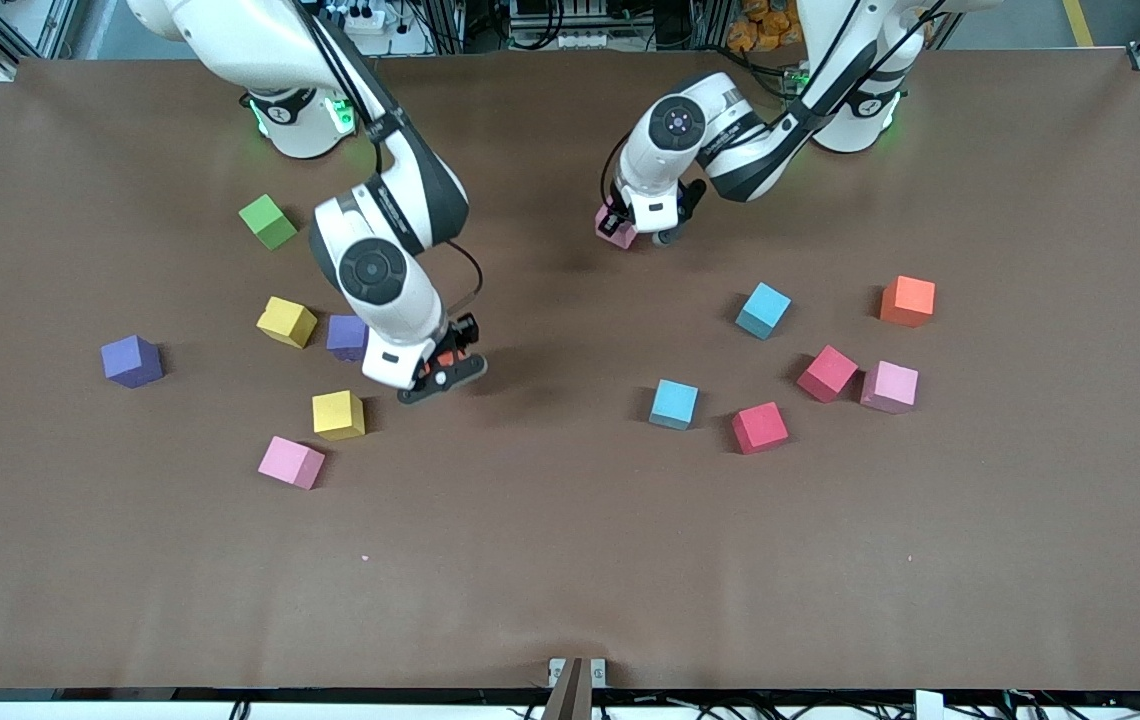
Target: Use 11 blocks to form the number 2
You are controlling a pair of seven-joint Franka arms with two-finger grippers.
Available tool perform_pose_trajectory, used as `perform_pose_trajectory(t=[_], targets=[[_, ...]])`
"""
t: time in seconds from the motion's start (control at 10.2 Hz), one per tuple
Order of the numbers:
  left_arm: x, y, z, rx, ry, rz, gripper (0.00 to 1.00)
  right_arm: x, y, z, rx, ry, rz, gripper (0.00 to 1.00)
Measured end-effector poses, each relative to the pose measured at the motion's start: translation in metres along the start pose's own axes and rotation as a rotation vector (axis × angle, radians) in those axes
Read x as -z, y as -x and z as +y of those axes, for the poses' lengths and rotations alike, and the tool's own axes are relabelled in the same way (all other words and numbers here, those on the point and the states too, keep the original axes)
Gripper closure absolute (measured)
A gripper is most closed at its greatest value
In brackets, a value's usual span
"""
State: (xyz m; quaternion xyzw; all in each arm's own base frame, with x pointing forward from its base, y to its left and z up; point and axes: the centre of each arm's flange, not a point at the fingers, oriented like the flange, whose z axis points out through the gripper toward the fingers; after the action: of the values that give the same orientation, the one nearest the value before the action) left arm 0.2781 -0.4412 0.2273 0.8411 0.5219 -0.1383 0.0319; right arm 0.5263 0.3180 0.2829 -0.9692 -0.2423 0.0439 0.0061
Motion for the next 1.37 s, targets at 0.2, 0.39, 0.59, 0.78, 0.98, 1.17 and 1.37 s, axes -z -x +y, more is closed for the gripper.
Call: perform_pose_trajectory(t=[0.2,0.39,0.59,0.78,0.98,1.17,1.37], targets=[[0.012,0.022,0.009,0.093,0.034,-0.022,0.46,0.009,0.021,-0.003,0.068,-0.003,-0.006,0.41],[0.011,0.039,0.012,0.148,0.034,-0.037,0.46,0.011,0.043,-0.014,0.144,-0.006,-0.021,0.41],[-0.002,0.043,0.014,0.207,0.017,-0.031,0.46,0.014,0.065,-0.02,0.225,-0.008,-0.031,0.41],[-0.015,0.044,0.02,0.271,-0.001,-0.032,0.46,0.023,0.085,-0.021,0.301,-0.011,-0.027,0.41],[-0.019,0.036,0.033,0.36,-0.003,-0.038,0.46,0.031,0.101,-0.022,0.395,0.003,-0.022,0.41],[-0.019,0.034,0.04,0.406,-0.003,-0.046,0.46,0.033,0.106,-0.021,0.476,0.011,-0.018,0.41],[-0.023,0.039,0.036,0.411,-0.012,-0.044,0.46,0.033,0.105,-0.021,0.551,0.015,-0.003,0.41]])
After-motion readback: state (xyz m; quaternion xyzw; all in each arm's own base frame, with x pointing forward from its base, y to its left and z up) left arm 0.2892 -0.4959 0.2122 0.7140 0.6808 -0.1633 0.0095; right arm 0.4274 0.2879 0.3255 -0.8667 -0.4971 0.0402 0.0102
